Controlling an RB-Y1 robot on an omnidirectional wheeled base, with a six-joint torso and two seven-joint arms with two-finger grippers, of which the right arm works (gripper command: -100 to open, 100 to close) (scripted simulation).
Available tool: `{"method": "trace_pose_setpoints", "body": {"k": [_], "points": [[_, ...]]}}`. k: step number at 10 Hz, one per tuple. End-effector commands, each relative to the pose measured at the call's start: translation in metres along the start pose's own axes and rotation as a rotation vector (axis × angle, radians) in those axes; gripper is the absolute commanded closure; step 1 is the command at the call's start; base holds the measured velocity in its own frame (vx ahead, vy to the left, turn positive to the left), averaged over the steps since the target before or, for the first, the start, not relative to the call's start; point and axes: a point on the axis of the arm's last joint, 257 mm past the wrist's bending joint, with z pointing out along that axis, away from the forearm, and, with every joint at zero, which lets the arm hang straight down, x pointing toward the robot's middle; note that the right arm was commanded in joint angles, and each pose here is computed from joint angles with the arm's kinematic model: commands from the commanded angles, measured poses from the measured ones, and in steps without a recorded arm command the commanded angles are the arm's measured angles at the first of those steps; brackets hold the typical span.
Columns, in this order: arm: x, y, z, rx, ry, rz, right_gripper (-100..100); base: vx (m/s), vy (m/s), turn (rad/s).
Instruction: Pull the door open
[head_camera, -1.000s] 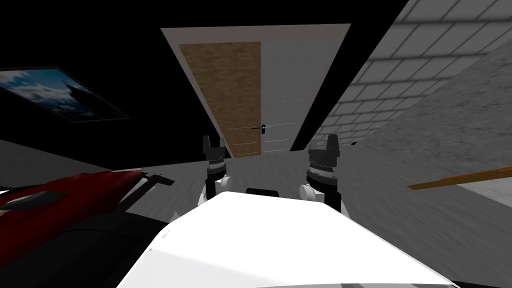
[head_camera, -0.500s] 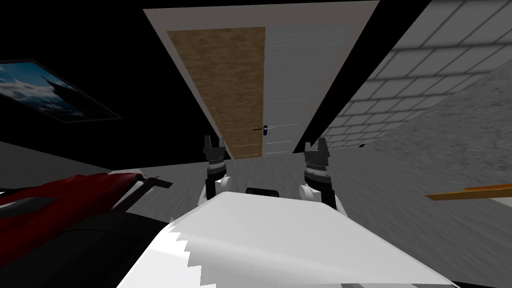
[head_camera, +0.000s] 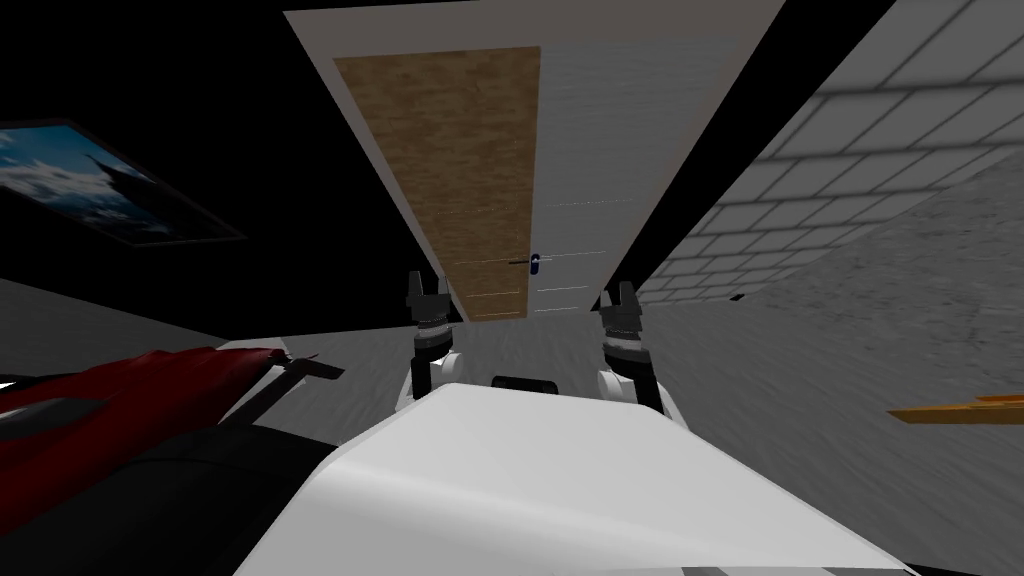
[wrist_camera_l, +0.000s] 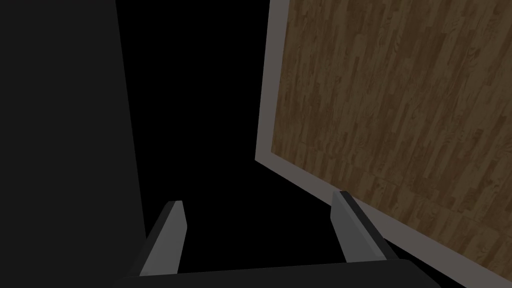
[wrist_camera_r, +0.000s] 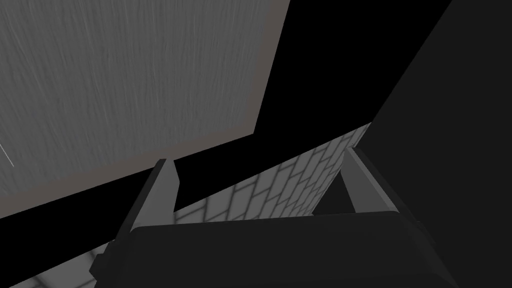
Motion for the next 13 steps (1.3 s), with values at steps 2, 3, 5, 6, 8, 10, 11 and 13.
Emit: {"method": "trace_pose_setpoints", "body": {"k": [2, 3, 5, 6, 8, 10, 11, 13], "points": [[-0.001, -0.019, -0.0033, 0.037, 0.021, 0.018, -100, 0.107, 0.024, 0.027], [0.000, -0.026, -0.0047, 0.051, 0.028, 0.024, -100, 0.098, 0.026, 0.022], [0.001, -0.040, -0.0078, 0.079, 0.042, 0.036, -100, 0.128, 0.025, 0.036], [0.001, -0.055, -0.0113, 0.109, 0.056, 0.048, -100, 0.118, 0.040, 0.046], [0.001, -0.069, -0.0152, 0.140, 0.068, 0.060, -100, 0.108, 0.036, 0.036], [0.000, -0.084, -0.0193, 0.171, 0.079, 0.071, -100, 0.115, 0.047, 0.025], [-0.001, -0.091, -0.0216, 0.187, 0.084, 0.076, -100, 0.104, 0.035, 0.039], [-0.003, -0.113, -0.0286, 0.235, 0.098, 0.091, -100, 0.136, 0.040, 0.048]]}}
